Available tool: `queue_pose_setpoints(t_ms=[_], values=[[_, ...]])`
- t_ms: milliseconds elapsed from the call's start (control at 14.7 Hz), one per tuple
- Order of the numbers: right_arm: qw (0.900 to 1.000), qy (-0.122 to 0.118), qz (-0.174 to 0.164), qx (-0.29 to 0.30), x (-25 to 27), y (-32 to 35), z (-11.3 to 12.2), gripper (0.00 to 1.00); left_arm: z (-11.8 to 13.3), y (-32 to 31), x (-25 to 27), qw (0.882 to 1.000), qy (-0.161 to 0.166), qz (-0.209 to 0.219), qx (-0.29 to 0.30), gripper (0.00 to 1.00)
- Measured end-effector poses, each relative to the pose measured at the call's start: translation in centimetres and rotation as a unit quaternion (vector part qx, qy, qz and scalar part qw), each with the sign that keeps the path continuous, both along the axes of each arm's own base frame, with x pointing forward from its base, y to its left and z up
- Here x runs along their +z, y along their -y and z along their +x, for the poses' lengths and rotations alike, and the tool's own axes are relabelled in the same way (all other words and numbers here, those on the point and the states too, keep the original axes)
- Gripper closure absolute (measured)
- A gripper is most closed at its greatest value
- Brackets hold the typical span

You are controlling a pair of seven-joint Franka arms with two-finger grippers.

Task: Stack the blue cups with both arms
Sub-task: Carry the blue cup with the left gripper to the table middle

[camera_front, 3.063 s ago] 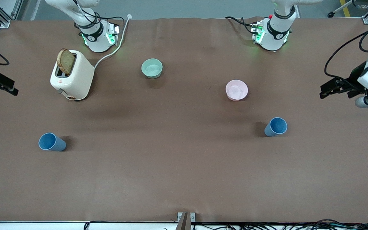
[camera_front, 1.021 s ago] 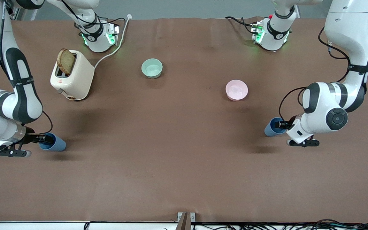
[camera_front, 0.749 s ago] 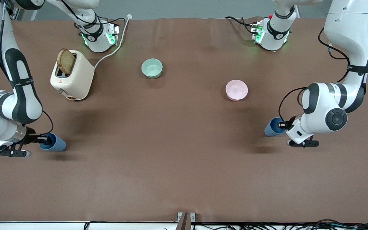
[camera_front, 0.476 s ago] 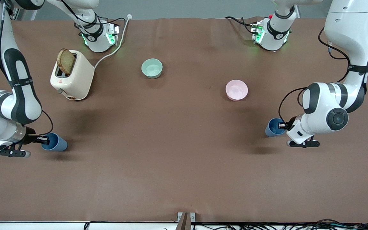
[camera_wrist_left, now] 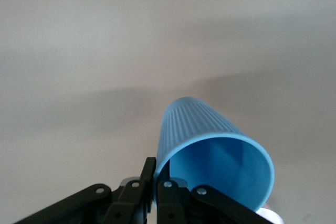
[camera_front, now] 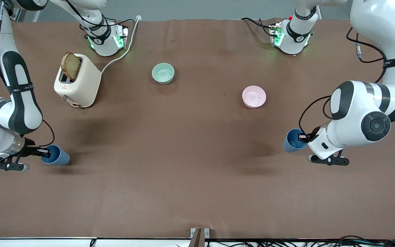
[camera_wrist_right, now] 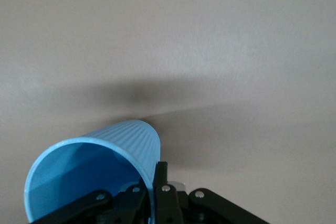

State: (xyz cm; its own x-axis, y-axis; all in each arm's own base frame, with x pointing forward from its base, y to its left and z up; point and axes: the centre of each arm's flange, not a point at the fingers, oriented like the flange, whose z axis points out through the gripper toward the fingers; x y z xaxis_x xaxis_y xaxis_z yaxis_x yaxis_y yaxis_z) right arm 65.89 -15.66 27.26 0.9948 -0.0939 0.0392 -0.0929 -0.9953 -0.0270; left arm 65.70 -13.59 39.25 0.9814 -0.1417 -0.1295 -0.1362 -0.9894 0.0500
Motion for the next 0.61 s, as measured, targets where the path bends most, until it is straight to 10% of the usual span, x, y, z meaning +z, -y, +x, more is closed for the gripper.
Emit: queue_pose_setpoints(t_ms=[613], values=[[1.000,0.009,0.019,0.011,18.9,-3.7,-2.1,0.97,-4.3,25.6,-3.4,0.982,0.038,-0.079,-0.168,0.95]])
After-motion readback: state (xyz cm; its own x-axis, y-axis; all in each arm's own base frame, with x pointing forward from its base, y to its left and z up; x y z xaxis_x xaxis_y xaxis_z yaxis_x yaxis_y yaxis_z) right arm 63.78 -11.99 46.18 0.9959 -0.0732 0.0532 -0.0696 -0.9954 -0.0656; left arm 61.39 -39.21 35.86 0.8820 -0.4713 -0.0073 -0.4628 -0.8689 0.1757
